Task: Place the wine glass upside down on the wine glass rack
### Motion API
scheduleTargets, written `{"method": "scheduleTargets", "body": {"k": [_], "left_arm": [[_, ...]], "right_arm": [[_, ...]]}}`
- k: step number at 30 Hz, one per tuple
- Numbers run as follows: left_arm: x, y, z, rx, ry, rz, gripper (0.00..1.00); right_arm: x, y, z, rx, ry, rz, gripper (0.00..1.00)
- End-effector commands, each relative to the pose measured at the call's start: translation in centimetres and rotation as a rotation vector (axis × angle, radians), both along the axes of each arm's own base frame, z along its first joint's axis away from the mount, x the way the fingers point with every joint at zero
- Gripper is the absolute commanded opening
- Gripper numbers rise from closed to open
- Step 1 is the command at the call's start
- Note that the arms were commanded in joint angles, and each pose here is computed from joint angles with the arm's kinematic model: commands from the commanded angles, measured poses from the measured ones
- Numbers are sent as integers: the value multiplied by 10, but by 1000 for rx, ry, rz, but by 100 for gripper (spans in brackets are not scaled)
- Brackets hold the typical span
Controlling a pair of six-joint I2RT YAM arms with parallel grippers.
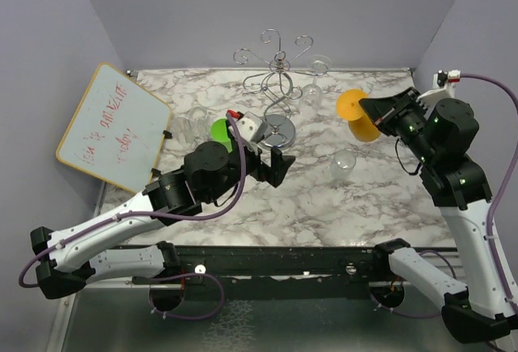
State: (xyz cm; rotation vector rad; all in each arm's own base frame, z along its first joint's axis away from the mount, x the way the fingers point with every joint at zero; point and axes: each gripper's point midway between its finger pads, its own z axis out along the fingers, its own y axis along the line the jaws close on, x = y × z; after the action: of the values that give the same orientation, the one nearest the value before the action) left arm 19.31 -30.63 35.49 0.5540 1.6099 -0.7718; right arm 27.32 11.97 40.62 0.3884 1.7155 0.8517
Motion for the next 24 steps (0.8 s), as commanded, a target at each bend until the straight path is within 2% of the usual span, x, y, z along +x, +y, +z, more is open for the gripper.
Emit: {"method": "scheduleTargets", "body": {"k": [1,5,11,17,24], "left_arm": [[12,39,4,59,16,170,99],[16,56,17,61,19,240,99],[20,78,39,25,10,333,99],[16,84,60,-31,18,331,99],[16,88,56,-76,33,355,99]], "right_arm": [[28,-32,29,-100,-101,-191,1],[52,-27,61,-113,-201,-195,1],[95,0,91,-134,-321,-107,0],[137,30,114,-128,-422,-14,1],[183,64,127,-111,-530,95,1]]}}
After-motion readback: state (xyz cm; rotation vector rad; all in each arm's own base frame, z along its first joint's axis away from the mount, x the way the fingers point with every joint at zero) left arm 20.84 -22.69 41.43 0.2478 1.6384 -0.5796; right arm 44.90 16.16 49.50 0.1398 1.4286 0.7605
